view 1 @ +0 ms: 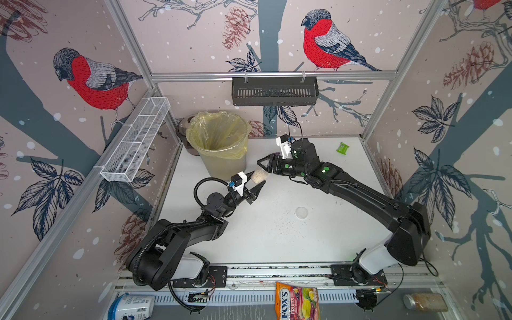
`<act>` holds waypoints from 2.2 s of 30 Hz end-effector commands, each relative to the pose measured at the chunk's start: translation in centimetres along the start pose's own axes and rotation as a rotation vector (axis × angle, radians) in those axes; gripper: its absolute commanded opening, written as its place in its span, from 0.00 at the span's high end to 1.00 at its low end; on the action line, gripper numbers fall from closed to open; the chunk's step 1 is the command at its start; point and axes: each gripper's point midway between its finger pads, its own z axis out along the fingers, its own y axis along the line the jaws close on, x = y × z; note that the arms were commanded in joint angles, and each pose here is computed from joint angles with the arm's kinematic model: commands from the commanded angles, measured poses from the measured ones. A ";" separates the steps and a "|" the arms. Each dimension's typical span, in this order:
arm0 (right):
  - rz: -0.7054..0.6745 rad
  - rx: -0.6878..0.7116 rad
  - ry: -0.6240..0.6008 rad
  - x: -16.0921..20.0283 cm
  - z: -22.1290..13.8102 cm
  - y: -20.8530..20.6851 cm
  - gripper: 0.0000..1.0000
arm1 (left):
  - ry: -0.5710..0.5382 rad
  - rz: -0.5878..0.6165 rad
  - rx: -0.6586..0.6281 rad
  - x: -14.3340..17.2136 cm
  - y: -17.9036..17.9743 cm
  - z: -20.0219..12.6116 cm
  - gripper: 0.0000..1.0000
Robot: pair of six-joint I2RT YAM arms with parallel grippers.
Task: Empty moldy rice from jars
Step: Pour the moldy rice from the jar into the trash bin.
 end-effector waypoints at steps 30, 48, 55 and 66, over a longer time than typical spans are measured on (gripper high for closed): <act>-0.056 0.007 -0.171 -5.8 -2.2 0.9 0.09 | 0.009 0.053 -0.102 -2.1 2.6 -1.3 1.00; -0.066 0.037 -0.255 -6.7 -6.4 -0.8 0.09 | 0.049 0.074 -0.246 -5.8 7.0 -2.0 1.00; -0.080 0.064 -0.210 -5.2 -6.0 -2.4 0.09 | 0.155 0.086 -0.417 -8.4 11.6 -1.5 1.00; -0.084 0.071 -0.194 -3.5 -7.1 -5.0 0.10 | 0.369 0.127 -0.569 -11.6 18.1 -2.0 1.00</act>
